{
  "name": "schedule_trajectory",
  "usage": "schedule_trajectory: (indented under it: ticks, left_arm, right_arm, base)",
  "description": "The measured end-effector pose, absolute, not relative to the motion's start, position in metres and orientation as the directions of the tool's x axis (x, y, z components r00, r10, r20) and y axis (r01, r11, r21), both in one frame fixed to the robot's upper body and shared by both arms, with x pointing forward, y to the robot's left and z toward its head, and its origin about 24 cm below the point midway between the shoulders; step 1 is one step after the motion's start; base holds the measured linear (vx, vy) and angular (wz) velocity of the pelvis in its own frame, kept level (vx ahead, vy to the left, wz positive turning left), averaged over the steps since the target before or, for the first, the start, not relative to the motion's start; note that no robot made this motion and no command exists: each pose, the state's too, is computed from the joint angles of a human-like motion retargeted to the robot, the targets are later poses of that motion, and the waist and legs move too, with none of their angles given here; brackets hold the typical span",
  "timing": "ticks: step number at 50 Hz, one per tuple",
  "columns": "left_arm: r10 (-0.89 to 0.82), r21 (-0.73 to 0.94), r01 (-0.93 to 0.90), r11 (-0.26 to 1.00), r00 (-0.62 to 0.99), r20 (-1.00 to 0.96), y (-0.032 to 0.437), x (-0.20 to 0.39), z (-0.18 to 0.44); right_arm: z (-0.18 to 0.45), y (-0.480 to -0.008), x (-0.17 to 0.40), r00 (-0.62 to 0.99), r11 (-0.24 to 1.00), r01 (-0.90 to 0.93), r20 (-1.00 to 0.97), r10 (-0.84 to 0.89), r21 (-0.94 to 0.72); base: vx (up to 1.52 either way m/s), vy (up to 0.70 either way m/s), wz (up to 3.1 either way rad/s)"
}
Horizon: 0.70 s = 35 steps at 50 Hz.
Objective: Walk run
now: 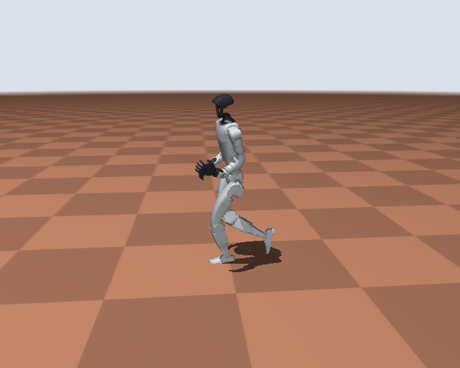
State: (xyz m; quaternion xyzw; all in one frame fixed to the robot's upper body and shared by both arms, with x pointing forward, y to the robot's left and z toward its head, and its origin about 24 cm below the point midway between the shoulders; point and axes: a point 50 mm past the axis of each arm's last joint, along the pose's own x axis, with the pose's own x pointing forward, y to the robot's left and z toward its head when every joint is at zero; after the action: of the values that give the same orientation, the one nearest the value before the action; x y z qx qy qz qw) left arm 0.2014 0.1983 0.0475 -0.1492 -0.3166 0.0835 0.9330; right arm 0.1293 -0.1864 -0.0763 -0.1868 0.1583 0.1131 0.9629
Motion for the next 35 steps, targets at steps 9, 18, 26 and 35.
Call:
schedule_trajectory:
  ticks: [9,18,26,35]
  left_arm:
    - [0.052,-0.324,0.358,0.876,0.598,0.800,0.168,0.251,0.133]
    - [0.102,-0.392,0.077,0.917,0.903,0.417,0.198,0.205,0.030]
    - [0.254,-0.498,-0.258,0.828,0.964,-0.077,0.204,0.077,-0.076]
    - [0.351,-0.403,-0.289,0.868,0.932,0.089,0.241,0.086,-0.037]
  right_arm:
    - [-0.087,-0.247,-0.041,0.717,0.984,-0.064,-0.694,-0.070,-0.166]
    - [-0.044,-0.254,0.079,0.945,0.926,0.112,-0.249,-0.211,-0.360]
    - [0.028,-0.220,0.204,0.952,0.988,0.149,0.277,-0.133,-0.036]
    - [0.029,-0.210,0.182,0.987,0.964,0.034,0.160,0.008,-0.262]
  base:
    - [2.37,-0.45,2.03]
    - [2.60,-0.86,-0.11]
    - [2.69,-0.60,-1.56]
    - [2.62,-0.32,-0.35]
